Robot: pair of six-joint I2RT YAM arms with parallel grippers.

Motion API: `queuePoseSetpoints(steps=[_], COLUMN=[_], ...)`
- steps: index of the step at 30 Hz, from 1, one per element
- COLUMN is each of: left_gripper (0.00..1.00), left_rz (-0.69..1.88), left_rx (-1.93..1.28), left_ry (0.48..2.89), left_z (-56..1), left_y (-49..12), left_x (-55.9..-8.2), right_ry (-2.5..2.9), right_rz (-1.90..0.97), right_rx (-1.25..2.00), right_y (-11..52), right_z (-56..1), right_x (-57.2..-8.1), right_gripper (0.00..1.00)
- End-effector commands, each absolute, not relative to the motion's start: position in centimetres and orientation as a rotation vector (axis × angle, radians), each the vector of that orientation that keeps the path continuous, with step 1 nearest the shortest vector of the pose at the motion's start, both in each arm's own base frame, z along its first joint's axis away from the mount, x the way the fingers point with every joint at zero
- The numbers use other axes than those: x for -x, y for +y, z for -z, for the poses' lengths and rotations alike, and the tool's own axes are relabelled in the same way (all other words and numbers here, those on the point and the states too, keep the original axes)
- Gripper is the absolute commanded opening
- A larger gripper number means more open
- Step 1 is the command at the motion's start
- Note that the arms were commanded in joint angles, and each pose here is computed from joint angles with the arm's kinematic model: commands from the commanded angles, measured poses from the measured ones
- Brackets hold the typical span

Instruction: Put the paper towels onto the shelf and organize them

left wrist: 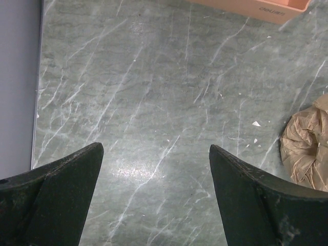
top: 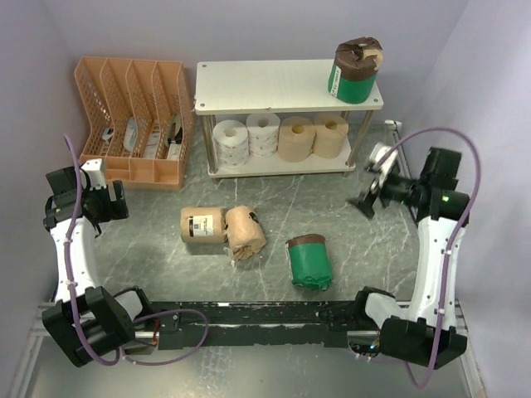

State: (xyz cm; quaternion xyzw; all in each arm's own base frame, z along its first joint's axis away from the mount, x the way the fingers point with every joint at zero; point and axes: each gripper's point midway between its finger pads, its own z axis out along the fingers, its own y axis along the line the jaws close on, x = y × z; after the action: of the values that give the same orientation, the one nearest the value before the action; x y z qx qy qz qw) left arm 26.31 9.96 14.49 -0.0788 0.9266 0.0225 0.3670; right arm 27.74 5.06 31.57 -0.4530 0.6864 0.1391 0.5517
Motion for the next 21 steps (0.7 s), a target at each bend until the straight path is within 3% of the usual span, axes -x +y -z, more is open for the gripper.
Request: queuePoseSetpoints(steps=[1,10,21], left_gripper=[0.96,0.96,0.96], left_rz=[-0.031,-0.007,0.002], left_rx=[0.177,0.169,0.172], left_ry=[2.358,2.364,2.376], left_z=[-15.5,-15.2,-14.9], left_y=[9.9,9.5,9.6], left_x=[-26.7,-26.8,-26.8], right_ry=[1.751,1.843,1.949], right_rz=[-0.501,-1.004,-0.844], right_rx=[1.369,1.419,1.454], right_y=[7.1,13.6,16.2], right_z=[-23.3,-18.7,-12.3], right_x=[-20.9,-19.8,-23.5], right_gripper=[1.0,1.0,1.0])
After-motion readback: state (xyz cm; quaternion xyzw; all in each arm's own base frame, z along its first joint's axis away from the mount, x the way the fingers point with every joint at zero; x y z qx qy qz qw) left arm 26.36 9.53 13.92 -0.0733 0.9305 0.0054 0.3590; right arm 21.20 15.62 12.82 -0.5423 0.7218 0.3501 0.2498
